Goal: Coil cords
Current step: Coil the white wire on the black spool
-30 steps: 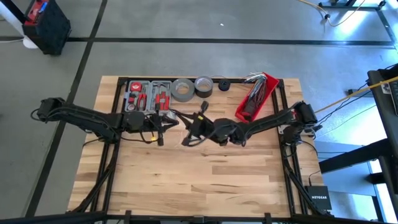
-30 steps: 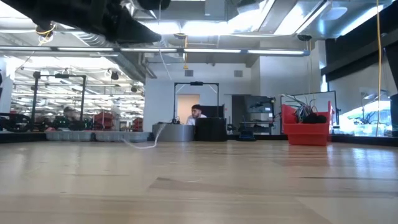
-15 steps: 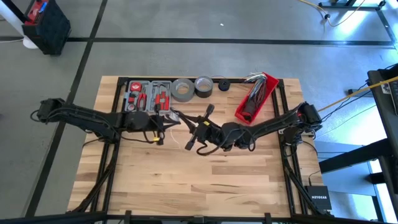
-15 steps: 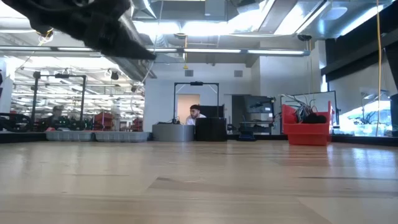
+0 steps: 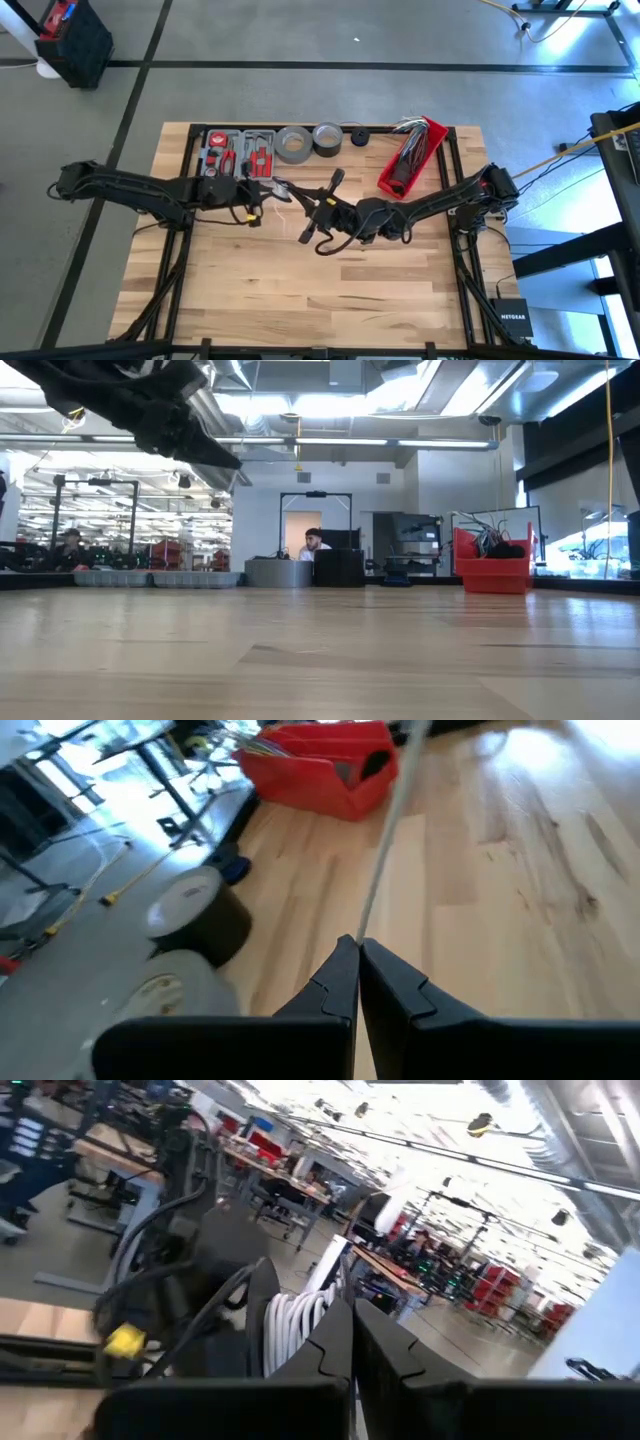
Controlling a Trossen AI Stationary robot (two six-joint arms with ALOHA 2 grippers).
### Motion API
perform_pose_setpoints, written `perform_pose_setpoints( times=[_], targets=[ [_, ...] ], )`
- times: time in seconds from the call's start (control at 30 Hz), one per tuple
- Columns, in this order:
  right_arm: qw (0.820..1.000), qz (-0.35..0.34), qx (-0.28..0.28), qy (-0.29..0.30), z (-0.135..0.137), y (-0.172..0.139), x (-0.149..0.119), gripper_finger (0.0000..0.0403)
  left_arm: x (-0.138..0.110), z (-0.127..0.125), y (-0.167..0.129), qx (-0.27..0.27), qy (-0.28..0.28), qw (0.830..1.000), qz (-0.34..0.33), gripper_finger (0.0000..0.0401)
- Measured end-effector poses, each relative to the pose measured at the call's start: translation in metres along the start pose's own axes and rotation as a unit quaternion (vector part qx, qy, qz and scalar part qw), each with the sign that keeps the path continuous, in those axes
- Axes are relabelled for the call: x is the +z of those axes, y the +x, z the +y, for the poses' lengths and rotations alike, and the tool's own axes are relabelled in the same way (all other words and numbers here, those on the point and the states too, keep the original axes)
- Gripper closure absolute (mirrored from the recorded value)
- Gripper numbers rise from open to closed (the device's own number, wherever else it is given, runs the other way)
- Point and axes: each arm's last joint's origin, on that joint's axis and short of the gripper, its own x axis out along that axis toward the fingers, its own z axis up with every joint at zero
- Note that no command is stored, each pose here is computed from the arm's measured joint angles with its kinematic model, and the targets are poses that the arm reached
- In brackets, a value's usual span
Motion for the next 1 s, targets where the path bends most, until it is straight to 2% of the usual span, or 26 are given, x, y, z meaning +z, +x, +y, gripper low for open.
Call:
perform_pose_setpoints(
  times=[0.3,0.6,0.83,1.0],
  targets=[
    [0.996,0.022,0.070,-0.046,0.004,0.003,-0.011,0.0397,0.007,0.022,-0.046,0.054,-0.035,0.997,-0.051,0.0398],
    [0.990,0.107,0.075,-0.060,-0.007,0.016,-0.040,0.0397,0.010,0.038,-0.086,0.069,-0.097,0.984,-0.132,0.0398],
    [0.984,0.167,0.059,-0.019,-0.023,0.028,-0.063,0.0397,0.010,0.040,-0.096,0.059,-0.134,0.977,-0.158,0.0398],
    [0.981,0.176,0.080,-0.004,-0.022,0.037,-0.079,0.0397,0.015,0.035,-0.093,0.031,-0.149,0.973,-0.171,0.0398]
  ],
)
